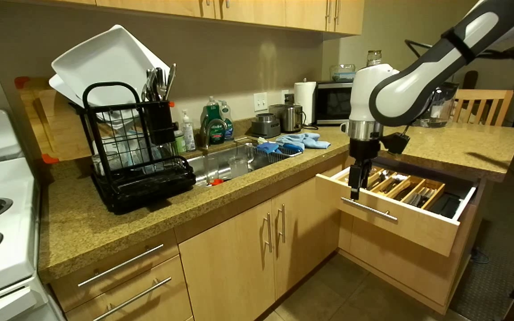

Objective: Push closed the open top drawer

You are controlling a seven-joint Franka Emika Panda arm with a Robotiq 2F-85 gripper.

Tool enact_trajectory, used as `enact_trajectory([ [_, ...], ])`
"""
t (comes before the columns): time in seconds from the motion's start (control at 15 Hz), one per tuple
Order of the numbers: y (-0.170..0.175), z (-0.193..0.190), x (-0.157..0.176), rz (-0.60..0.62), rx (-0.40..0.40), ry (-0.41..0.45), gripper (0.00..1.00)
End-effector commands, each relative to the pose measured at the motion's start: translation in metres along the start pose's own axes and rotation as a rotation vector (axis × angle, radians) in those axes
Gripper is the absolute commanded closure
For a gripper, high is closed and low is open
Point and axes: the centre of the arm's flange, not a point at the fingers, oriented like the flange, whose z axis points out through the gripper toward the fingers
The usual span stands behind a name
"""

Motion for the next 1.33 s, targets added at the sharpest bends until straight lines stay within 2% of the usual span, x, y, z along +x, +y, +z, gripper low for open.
enact_trajectory([
  [0.0,0.005,0.028,0.030,0.021,-0.053,-0.007,0.00],
  [0.33,0.025,0.068,0.050,0.034,-0.132,-0.045,0.00],
  [0.67,0.057,0.100,0.059,0.072,-0.171,-0.091,0.00],
  [1.27,0.106,0.118,0.066,0.295,-0.317,-0.059,0.00],
])
